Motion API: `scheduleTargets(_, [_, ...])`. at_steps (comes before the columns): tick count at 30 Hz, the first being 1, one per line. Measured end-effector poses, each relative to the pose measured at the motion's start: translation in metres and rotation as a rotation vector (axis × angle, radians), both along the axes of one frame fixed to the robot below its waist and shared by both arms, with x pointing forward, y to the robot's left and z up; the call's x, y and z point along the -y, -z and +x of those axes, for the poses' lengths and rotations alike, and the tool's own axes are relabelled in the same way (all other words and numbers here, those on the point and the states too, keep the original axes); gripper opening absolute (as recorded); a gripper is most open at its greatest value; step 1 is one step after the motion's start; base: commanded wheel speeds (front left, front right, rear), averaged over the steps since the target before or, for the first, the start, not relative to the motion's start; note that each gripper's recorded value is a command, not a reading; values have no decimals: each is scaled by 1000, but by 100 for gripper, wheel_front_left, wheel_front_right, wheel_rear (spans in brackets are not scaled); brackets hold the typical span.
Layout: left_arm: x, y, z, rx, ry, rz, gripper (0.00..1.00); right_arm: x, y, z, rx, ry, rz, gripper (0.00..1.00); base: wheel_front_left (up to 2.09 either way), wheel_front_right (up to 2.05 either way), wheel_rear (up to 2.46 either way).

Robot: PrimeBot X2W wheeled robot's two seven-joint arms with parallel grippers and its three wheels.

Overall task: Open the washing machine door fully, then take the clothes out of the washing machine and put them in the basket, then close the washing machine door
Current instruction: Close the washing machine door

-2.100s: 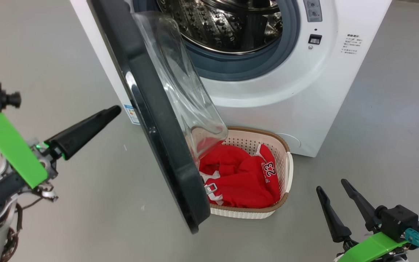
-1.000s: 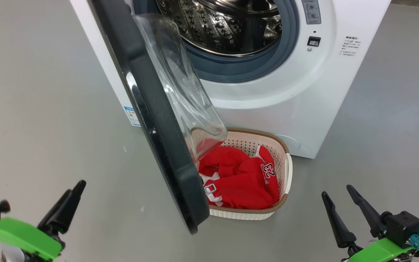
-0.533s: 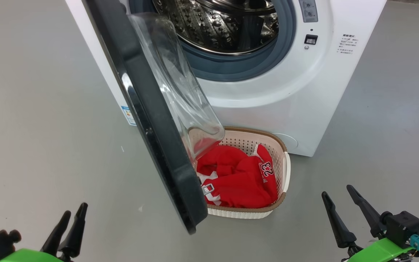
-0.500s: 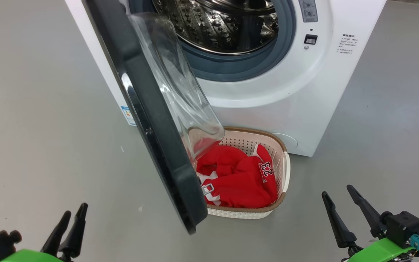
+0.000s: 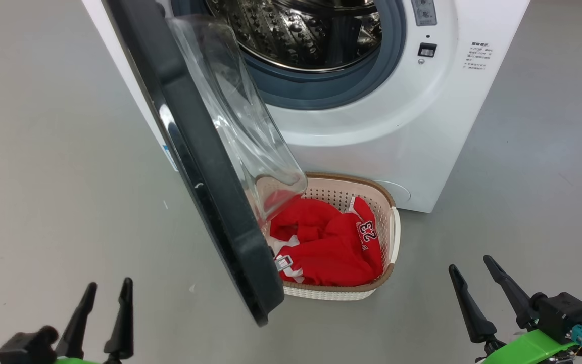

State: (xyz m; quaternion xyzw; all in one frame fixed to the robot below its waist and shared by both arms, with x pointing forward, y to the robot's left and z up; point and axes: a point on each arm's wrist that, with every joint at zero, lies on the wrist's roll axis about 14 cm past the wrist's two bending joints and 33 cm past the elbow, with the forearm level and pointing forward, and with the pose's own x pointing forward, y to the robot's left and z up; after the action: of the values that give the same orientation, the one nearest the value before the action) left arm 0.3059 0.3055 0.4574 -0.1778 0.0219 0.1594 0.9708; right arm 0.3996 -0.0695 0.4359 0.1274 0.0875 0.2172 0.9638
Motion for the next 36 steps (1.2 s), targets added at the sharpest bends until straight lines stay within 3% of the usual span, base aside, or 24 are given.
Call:
scheduleTargets(7, [10, -13, 1, 3, 1, 154, 100, 2, -1, 0, 2, 7, -1, 100, 0, 0, 0])
scheduleTargets(29, [13, -25, -1, 50, -24, 149, 100, 3, -4, 1, 10, 13, 0, 100, 0, 0, 0])
scheduleTargets(30, [12, -27, -1, 54, -24, 153, 85, 3, -3, 1, 9, 13, 0, 100, 0, 0, 0])
scheduleTargets(31, [11, -28, -1, 58, -24, 151, 49, 3, -3, 1, 8, 12, 0, 100, 0, 0, 0])
scheduleTargets(33, [9, -33, 1, 75, -28, 149, 0, 3, -2, 1, 6, 12, 0, 100, 0, 0, 0])
scheduleTargets(36, [6, -39, 3, 100, -29, 134, 0, 3, -1, 1, 3, 12, 1, 100, 0, 0, 0])
